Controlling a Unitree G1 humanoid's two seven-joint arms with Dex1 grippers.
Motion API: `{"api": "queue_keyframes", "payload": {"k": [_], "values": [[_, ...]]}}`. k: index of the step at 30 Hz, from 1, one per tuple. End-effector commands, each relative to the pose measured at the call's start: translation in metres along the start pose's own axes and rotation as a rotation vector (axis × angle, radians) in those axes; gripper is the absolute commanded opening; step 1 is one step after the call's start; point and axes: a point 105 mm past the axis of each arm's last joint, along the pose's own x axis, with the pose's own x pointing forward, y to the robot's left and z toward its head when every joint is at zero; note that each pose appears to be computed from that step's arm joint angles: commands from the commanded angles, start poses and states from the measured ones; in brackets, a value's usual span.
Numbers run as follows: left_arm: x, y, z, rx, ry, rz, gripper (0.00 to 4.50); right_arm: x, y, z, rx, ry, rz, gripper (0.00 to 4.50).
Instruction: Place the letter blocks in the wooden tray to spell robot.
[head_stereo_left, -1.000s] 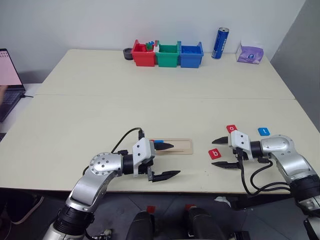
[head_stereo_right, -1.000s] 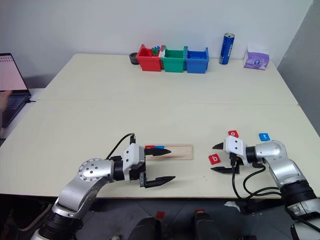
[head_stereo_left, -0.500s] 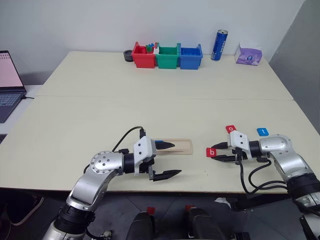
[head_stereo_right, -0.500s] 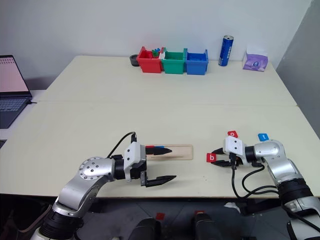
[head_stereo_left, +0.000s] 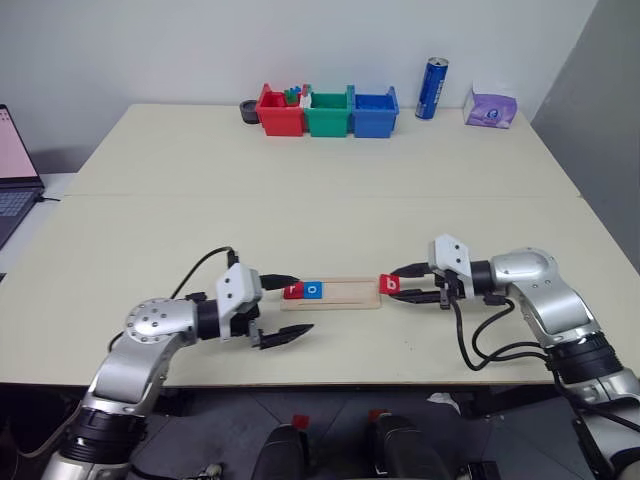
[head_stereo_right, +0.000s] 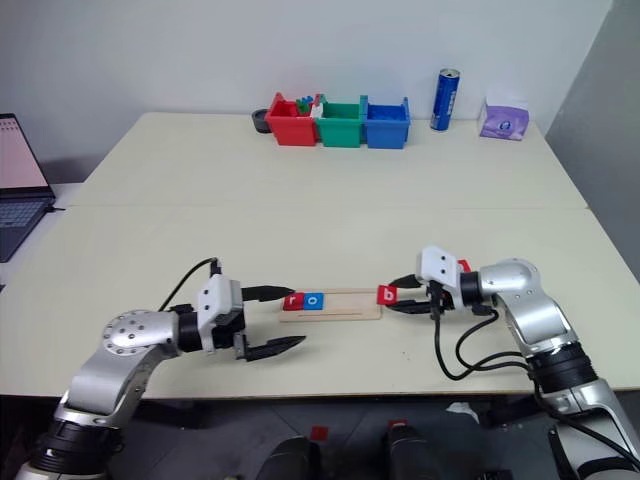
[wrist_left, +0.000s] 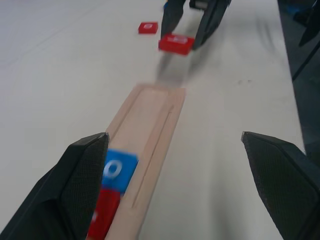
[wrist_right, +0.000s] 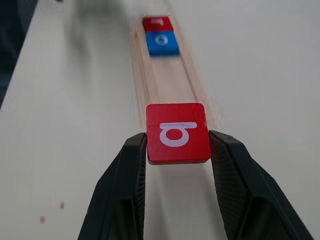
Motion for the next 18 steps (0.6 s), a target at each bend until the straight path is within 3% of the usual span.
{"api": "queue_keyframes", "payload": {"k": [1,5,18], "values": [[-0.016,0.01,-0.001,0.006,-0.003,0.054,4.5,0.02,-0.006,0.01,-0.038,-0.02,0.002,1.46],[-0.021,0.016,0.003,-0.023,-0.023,0.131,4.5,0.04,-0.012,0.003,-0.032,-0.012,-0.002,1.46],[-0.023,0.004,0.013,-0.053,-0.042,0.163,4.5,0.058,-0.007,0.0,-0.044,-0.011,0.033,1.46]]}}
